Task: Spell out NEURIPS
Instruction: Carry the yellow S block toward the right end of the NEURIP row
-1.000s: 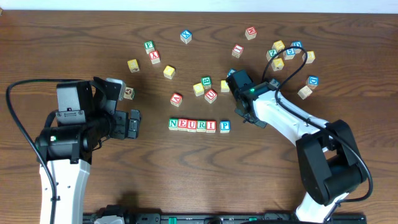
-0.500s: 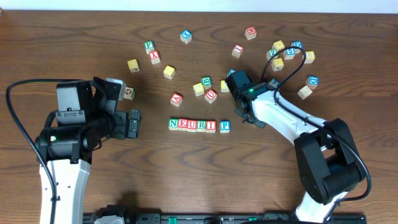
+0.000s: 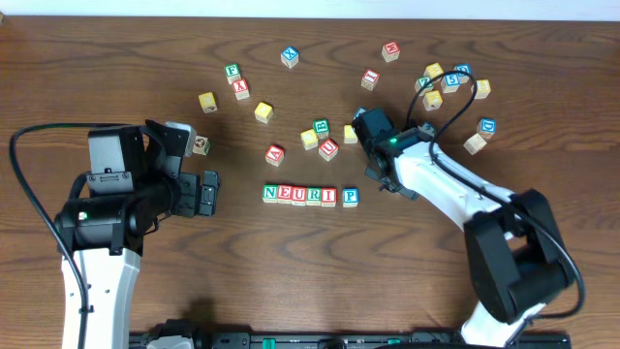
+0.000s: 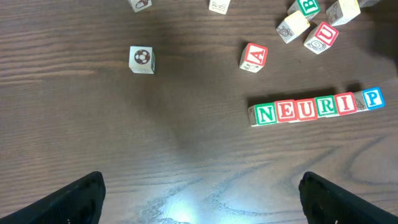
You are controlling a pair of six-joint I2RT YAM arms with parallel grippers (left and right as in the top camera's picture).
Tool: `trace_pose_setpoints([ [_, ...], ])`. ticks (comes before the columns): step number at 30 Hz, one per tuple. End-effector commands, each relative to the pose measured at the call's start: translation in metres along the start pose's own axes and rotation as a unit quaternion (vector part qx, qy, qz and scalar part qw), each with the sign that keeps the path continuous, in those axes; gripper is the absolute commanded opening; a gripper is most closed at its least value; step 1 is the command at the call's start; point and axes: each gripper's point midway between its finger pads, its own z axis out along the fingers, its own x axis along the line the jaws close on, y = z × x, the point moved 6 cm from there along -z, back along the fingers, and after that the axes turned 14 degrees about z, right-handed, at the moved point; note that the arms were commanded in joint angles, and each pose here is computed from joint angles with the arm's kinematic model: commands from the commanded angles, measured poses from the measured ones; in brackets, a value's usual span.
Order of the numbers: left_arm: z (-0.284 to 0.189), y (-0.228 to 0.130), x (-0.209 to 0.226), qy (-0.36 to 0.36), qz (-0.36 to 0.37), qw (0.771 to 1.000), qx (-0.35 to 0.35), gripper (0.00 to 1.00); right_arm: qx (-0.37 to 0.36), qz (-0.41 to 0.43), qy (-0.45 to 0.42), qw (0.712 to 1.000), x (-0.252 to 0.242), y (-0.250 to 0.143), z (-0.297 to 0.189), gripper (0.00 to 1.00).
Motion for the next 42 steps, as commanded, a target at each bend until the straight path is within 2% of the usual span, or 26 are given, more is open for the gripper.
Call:
trace_pose_setpoints([
  [1, -0.006, 0.005, 0.0, 0.001, 0.007, 1.0, -0.013, 0.98, -0.049, -0.049, 0.036, 0.997, 0.003, 0.019, -0.033, 0.73],
  [5, -0.006, 0.005, 0.0, 0.001, 0.007, 1.0, -0.013, 0.98, -0.088, -0.139, 0.071, 0.984, 0.005, 0.034, -0.062, 0.81],
  [9, -0.006, 0.005, 0.0, 0.001, 0.007, 1.0, -0.013, 0.98, -0.094, -0.31, 0.113, 0.939, 0.01, 0.034, -0.083, 0.98],
  [11, -0.006, 0.005, 0.0, 0.001, 0.007, 1.0, -0.013, 0.98, -0.07, -0.405, 0.131, 0.902, 0.01, 0.024, -0.085, 0.99],
  [15, -0.006, 0.005, 0.0, 0.001, 0.007, 1.0, -0.013, 0.98, -0.033, -0.488, 0.131, 0.862, 0.003, 0.014, -0.078, 0.99],
  [24, -0.006, 0.005, 0.0, 0.001, 0.007, 1.0, -0.013, 0.98, 0.024, -0.571, 0.126, 0.811, -0.007, 0.005, -0.044, 0.97],
  [33, -0.006, 0.005, 0.0, 0.001, 0.007, 1.0, -0.013, 0.98, 0.104, -0.572, 0.092, 0.808, -0.016, -0.007, 0.013, 0.95],
  [35, -0.006, 0.005, 0.0, 0.001, 0.007, 1.0, -0.013, 0.98, 0.113, -0.574, 0.086, 0.806, -0.017, -0.011, 0.021, 0.91],
  [37, -0.006, 0.005, 0.0, 0.001, 0.007, 1.0, -0.013, 0.98, 0.117, -0.575, 0.082, 0.806, -0.017, -0.012, 0.026, 0.83],
  [41, -0.006, 0.005, 0.0, 0.001, 0.007, 1.0, -0.013, 0.98, 0.114, -0.575, 0.083, 0.806, -0.015, -0.012, 0.027, 0.8],
  [42, -0.006, 0.005, 0.0, 0.001, 0.007, 1.0, -0.013, 0.98, 0.111, -0.574, 0.084, 0.807, -0.014, -0.012, 0.027, 0.75],
])
